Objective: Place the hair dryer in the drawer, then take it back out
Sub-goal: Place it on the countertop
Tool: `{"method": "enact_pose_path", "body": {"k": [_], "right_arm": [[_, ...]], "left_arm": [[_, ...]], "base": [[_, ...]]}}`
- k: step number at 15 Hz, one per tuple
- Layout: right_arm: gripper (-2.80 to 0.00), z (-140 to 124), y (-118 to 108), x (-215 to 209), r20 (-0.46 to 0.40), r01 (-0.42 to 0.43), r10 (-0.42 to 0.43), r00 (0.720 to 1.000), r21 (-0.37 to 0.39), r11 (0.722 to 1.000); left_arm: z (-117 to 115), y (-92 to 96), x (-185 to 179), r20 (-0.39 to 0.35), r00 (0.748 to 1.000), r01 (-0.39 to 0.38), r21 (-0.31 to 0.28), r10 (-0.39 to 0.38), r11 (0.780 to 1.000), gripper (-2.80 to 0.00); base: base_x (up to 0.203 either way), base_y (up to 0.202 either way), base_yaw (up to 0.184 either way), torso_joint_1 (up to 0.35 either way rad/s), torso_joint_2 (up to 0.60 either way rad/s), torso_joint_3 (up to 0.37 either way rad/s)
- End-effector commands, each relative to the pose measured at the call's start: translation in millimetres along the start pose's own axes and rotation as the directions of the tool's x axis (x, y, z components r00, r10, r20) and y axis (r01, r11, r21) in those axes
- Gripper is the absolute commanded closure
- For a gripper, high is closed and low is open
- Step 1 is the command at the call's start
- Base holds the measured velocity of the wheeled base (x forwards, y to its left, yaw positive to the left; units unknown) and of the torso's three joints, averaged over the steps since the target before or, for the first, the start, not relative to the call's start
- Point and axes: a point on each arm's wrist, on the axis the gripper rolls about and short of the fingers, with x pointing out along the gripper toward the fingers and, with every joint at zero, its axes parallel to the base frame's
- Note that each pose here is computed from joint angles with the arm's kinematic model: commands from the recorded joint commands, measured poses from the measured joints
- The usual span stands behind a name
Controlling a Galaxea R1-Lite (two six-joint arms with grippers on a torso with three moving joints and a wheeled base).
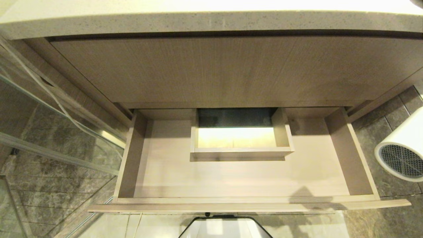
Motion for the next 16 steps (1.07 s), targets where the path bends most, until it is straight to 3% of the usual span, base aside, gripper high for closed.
{"method": "enact_pose_path", "body": {"k": [1,16], "right_arm": [[0.0,0.0,0.0,-0.2,0.002,0.0,0.0,1.0,-0.003,1.0],[0.0,0.4,0.1,-1.8,0.015,0.007,-0.007,1.0,-0.005,1.0]], "left_arm": [[-0.5,0.0,0.1,-0.002,1.0,0.0,0.0,0.0,1.0,0.0],[-0.5,0.0,0.1,-0.002,1.0,0.0,0.0,0.0,1.0,0.0]], "base": [[0.0,0.0,0.0,0.444,-0.5,-0.222],[0.0,0.0,0.0,0.333,-0.54,-0.251]]}}
